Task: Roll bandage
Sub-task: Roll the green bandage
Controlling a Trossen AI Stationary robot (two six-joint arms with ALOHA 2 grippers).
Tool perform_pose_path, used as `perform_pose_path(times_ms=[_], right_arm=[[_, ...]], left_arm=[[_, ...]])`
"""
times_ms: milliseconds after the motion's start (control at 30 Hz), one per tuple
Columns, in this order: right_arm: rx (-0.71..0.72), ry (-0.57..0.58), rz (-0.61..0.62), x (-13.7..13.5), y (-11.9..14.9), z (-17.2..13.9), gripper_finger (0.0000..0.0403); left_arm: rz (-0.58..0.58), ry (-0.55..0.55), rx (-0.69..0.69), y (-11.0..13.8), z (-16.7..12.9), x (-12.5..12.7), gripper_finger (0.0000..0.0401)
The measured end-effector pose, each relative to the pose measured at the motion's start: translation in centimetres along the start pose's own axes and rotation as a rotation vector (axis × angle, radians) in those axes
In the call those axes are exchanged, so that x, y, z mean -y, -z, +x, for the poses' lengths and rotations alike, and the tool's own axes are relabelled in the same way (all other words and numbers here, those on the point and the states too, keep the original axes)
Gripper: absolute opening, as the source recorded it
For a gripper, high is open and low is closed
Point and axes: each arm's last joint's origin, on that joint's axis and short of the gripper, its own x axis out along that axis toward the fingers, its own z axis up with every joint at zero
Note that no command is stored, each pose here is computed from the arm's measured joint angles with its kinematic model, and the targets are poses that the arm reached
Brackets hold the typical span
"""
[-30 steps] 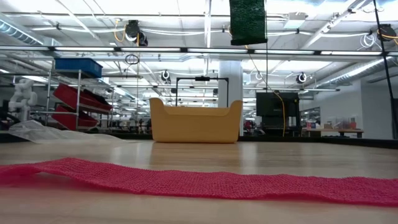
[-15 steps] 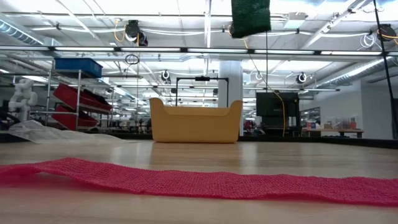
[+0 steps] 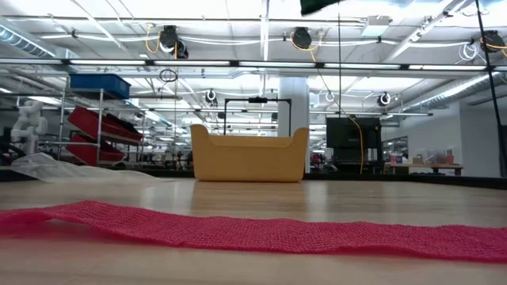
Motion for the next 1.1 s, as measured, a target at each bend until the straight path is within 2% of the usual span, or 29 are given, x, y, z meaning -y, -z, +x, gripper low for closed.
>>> perform_pose_path(times_ms=[100, 200, 400, 533, 633, 733, 833, 1000, 1100], right_arm=[[0.025, 0.006, -0.128, -0.9, -0.7, 1.0, 0.0137], [-0.002, 0.038, -0.204, -1.5, -1.7, 2.6, 0.0137], [-0.166, 0.120, -0.413, -3.2, -4.1, 6.2, 0.0137], [-0.229, 0.103, -0.561, -4.8, -6.8, 8.3, 0.0137], [-0.328, 0.071, -0.740, -6.5, -7.9, 9.8, 0.0137], [-0.445, 0.072, -0.920, -8.1, -8.4, 10.9, 0.0137], [-0.526, 0.035, -1.078, -10.0, -7.7, 11.5, 0.0137], [-0.534, -0.011, -1.152, -11.4, -7.7, 11.1, 0.0137], [-0.539, -0.052, -1.224, -11.9, -7.5, 10.6, 0.0137]], left_arm=[[-0.025, 0.020, 0.016, -0.8, -0.4, 0.1, 0.0072], [-0.028, 0.032, 0.017, -1.3, -0.8, 0.3, 0.0072], [-0.035, 0.051, 0.023, -1.7, -1.2, 0.8, 0.0072], [-0.036, 0.042, 0.026, -2.2, -1.5, 0.7, 0.0072], [-0.038, 0.024, 0.017, -2.8, -1.9, 0.6, 0.0072], [-0.030, -0.008, -0.006, -3.0, -2.3, 0.7, 0.0072], [-0.037, -0.015, -0.002, -3.7, -2.8, 0.7, 0.0072], [-0.045, 0.016, -0.014, -4.2, -3.6, 1.4, 0.0072], [-0.094, 0.047, -0.040, -4.6, -4.5, 1.9, 0.0072]])
